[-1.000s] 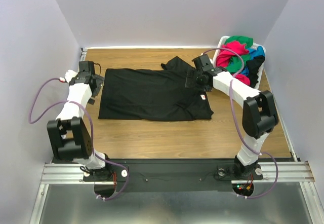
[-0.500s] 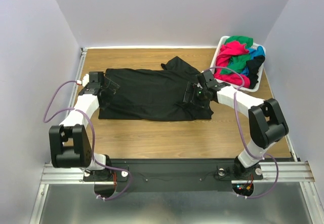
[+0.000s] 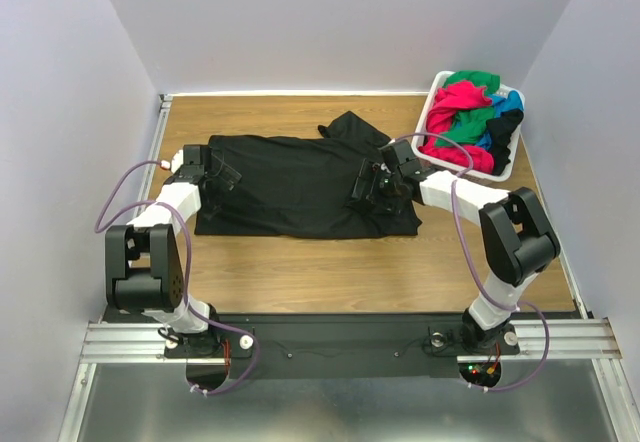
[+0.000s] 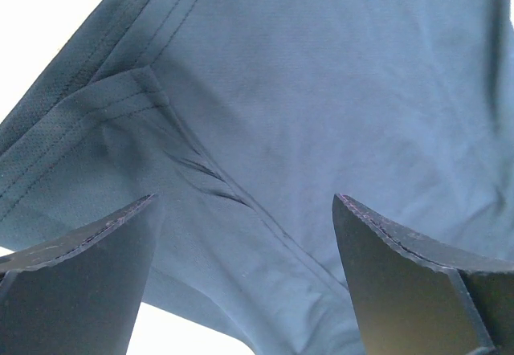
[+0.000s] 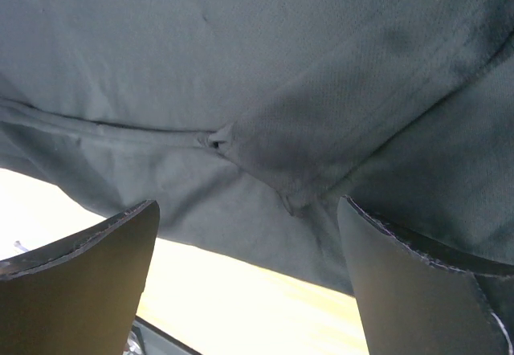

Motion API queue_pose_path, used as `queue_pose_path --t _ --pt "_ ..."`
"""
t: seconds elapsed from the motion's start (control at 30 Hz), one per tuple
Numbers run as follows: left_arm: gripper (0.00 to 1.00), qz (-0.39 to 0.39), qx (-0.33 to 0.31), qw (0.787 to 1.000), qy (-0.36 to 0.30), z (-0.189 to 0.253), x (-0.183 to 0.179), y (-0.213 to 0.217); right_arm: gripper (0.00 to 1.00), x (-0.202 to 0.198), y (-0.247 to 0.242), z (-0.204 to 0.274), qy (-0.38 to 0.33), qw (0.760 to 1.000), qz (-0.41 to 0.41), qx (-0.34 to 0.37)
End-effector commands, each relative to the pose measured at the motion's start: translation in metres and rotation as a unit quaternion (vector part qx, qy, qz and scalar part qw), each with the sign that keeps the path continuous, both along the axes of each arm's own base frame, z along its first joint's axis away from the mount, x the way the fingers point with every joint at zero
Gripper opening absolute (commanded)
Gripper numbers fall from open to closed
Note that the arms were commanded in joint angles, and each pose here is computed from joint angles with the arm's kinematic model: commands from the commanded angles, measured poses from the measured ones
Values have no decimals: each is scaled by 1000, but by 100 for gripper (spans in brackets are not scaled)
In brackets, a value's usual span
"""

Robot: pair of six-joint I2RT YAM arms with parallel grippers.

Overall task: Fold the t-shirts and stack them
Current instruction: Fold the tshirt

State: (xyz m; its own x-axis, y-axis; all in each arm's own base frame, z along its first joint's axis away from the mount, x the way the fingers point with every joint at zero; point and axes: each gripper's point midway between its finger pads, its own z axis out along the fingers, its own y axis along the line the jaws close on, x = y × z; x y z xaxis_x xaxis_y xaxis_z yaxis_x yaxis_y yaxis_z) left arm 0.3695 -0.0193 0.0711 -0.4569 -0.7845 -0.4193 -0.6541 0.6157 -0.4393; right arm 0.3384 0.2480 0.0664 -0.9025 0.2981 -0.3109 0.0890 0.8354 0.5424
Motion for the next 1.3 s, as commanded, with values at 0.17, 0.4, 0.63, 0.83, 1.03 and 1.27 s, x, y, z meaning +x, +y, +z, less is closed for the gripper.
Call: queue_pose_path --t 0.17,0.4,0.63,0.83,1.03,1.27 --pt "99 -4 17 1000 13 -16 -1 5 98 24 14 0 -25 999 -13 18" --pt "99 -1 28 999 27 -26 -4 9 98 46 25 14 -50 998 -24 35" --pt "99 -1 37 998 45 -38 -7 12 98 70 34 12 -63 997 -28 37" --pt "99 1 48 998 45 -33 -9 16 98 110 42 38 -122 992 -32 27" --pt "99 8 60 998 17 -9 -1 21 98 105 31 74 -168 985 -28 18" --pt "99 -27 32 999 -22 11 24 -4 98 51 -23 61 -167 983 -60 -44"
